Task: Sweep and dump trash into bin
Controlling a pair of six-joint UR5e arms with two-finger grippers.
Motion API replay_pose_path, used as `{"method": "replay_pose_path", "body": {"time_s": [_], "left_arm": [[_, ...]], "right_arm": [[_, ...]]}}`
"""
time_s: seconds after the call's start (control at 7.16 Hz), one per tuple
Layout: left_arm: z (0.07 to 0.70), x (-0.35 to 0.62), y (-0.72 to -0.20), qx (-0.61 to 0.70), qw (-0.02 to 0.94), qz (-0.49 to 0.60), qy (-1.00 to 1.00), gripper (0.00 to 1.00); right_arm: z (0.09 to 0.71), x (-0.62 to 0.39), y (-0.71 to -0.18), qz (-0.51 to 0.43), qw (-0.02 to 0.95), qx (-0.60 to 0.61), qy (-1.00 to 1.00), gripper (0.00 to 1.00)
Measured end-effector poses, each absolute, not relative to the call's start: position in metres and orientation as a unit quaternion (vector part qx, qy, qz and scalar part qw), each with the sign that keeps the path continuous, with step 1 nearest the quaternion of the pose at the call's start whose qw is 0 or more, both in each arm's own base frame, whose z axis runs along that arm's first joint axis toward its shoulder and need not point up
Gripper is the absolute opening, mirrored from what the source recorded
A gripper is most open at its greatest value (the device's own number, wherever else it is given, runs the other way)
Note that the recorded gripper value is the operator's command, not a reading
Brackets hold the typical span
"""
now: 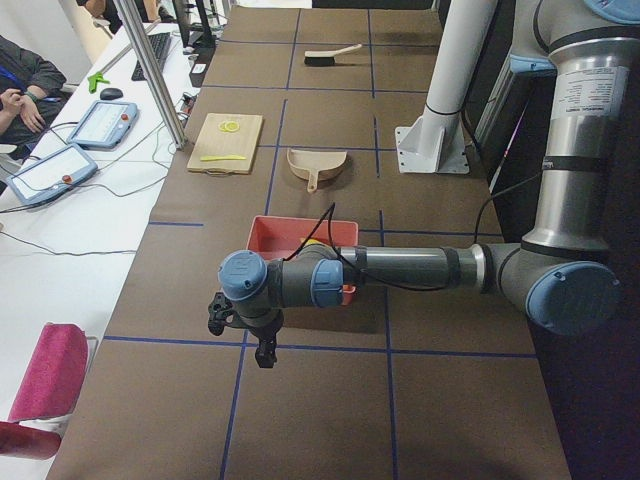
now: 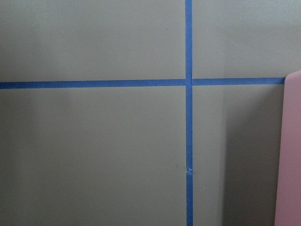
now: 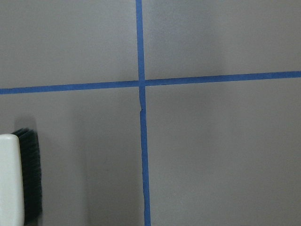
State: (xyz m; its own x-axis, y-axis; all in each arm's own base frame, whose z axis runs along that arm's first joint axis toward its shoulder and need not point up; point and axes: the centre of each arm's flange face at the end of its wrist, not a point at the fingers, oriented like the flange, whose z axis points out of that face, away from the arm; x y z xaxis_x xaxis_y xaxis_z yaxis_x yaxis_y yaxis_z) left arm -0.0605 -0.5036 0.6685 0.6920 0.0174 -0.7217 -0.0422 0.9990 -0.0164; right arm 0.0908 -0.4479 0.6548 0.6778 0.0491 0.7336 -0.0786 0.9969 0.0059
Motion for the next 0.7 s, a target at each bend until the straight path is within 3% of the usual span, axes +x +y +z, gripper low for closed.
{"method": "replay_pose_path", "body": {"time_s": [0.7], "left_arm": [[0.6692, -0.0604, -0.5035, -0.017, 0.919, 0.016, 0.393, 1.0]], "right_arm": [[0.6525, 0.0906, -0.4483, 0.033, 0.916, 0.022, -0.399, 1.0]]}}
